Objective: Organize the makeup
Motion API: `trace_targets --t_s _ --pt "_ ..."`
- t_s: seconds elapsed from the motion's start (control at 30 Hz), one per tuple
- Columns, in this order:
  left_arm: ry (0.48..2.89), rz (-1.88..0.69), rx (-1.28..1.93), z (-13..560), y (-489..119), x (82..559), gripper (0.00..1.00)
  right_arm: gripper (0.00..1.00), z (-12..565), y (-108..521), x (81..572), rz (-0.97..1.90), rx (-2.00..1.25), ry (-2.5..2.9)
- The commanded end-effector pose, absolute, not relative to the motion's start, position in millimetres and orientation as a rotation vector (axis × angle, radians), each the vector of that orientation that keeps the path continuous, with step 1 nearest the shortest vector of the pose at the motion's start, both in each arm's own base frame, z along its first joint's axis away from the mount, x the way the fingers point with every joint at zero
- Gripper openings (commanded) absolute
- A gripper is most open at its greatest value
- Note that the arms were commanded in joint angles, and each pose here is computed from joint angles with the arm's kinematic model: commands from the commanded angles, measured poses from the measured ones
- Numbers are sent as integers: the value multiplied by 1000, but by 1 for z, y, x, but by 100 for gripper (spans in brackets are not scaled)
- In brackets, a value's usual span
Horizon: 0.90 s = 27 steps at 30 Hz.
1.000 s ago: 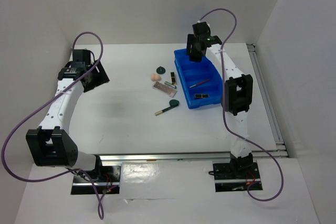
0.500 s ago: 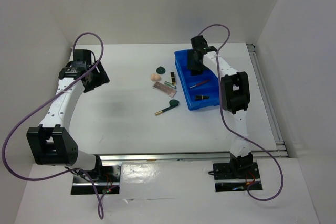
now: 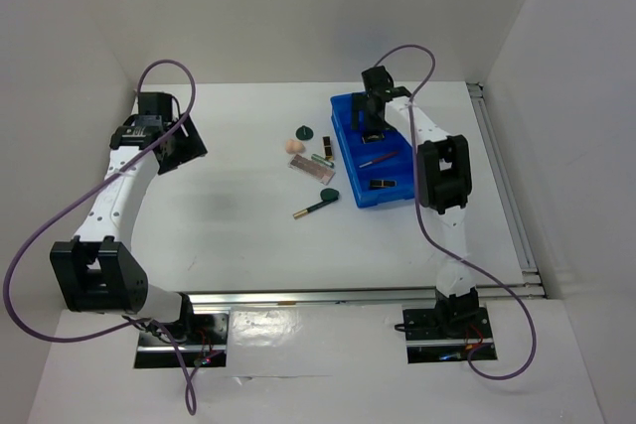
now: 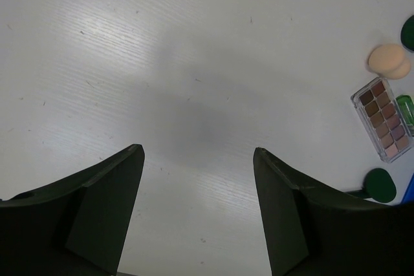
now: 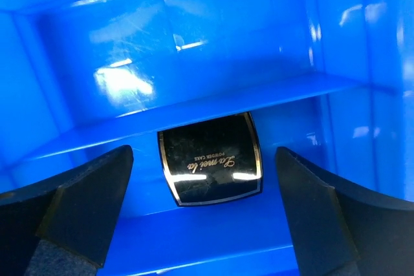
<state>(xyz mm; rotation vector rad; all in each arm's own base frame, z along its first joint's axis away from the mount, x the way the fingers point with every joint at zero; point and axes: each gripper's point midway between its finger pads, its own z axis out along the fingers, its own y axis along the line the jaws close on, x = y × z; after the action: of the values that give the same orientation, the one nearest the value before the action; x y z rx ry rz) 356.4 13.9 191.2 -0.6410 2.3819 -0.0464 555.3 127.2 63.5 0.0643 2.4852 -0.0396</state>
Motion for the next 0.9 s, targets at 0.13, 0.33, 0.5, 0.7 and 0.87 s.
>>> trace_targets --t_s 0.13,0.33,0.5,0.7,0.87 --pt "2329 -51 -643 211 17 364 82 83 219 152 552 66 51 2186" --pt "2306 -32 -647 217 20 362 82 78 212 220 475 131 -126 2254" --pt "2297 -19 -639 220 22 359 82 83 154 278 390 210 -388 2424" --pt "2300 -15 -628 219 22 356 82 84 118 304 329 340 -540 2566" --pt "2291 -17 -627 220 22 353 82 86 102 308 318 333 -206 2711"
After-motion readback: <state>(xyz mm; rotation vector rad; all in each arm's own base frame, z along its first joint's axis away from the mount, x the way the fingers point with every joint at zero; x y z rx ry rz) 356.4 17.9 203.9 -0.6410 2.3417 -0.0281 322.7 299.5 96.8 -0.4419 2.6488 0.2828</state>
